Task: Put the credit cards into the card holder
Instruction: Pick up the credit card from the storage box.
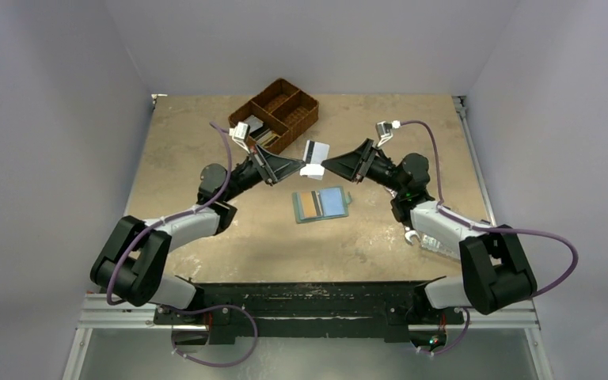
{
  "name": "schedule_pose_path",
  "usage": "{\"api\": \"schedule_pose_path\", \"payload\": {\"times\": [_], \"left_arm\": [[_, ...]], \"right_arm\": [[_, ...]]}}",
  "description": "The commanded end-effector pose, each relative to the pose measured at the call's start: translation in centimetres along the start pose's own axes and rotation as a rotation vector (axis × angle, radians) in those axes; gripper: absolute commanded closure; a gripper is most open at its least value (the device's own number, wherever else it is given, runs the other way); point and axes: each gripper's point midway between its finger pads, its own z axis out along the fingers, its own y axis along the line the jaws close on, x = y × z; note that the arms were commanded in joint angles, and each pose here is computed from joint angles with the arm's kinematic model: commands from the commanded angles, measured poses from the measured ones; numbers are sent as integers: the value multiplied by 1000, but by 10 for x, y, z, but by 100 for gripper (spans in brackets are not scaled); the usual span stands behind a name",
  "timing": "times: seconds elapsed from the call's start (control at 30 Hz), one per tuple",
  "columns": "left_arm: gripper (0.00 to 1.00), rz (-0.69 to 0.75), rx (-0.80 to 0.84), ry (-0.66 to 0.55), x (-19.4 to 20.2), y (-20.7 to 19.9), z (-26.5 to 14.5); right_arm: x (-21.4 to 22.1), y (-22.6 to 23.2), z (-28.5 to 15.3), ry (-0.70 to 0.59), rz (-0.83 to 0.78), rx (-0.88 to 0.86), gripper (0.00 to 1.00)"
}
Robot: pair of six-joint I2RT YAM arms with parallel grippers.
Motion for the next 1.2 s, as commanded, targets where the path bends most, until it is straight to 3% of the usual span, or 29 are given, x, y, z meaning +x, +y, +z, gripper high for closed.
{"api": "schedule_pose_path", "payload": {"times": [0.0,0.07,0.13,0.2,0.27,0.33,0.37,0.43,0.53,0.6,0.63,0.67,0.73,0.77,0.83,0.93,1.0,1.07,1.17], "left_arm": [[100,11,118,-26,6,-29,-1],[100,5,104,-15,12,-25,-1],[100,0,96,1,17,-23,0],[99,-17,73,42,24,-16,1],[73,-27,50,76,29,-9,3],[60,-30,30,105,33,-2,6],[60,-30,35,121,35,-2,7],[65,-26,47,142,37,-2,8],[81,-33,56,179,42,1,10],[99,-41,51,191,47,6,7],[100,-40,33,198,50,11,6],[100,-37,-1,206,52,19,5],[100,-7,-121,237,60,47,1],[100,10,-204,250,63,61,-1],[100,35,-403,289,70,97,-13],[100,22,-549,336,80,127,-26],[100,-20,-574,347,86,139,-26],[100,-73,-576,359,92,148,-22],[100,-124,-598,375,96,162,-17]], "right_arm": [[-9,24,-5,-34,-46,-91,69],[-6,21,-5,-18,-48,-89,77],[-3,18,-6,-2,-53,-89,99],[1,14,-7,22,-61,-86,100],[12,8,-7,92,-66,-78,100],[24,0,-9,176,-61,-76,100],[31,-3,-11,219,-52,-76,100],[38,-8,-14,257,-42,-76,100],[42,-12,-17,260,-39,-65,100],[42,-15,-18,259,-43,-48,100],[39,-21,-19,247,-49,-19,100],[34,-31,-21,230,-59,39,96],[22,-70,-27,201,-167,244,61],[19,-90,-36,216,-225,369,53],[15,-121,-54,232,-286,561,47],[26,-142,-68,274,-268,630,47],[36,-156,-69,312,-239,631,57],[45,-168,-65,353,-191,610,72],[53,-187,-64,362,-160,620,81]]}}
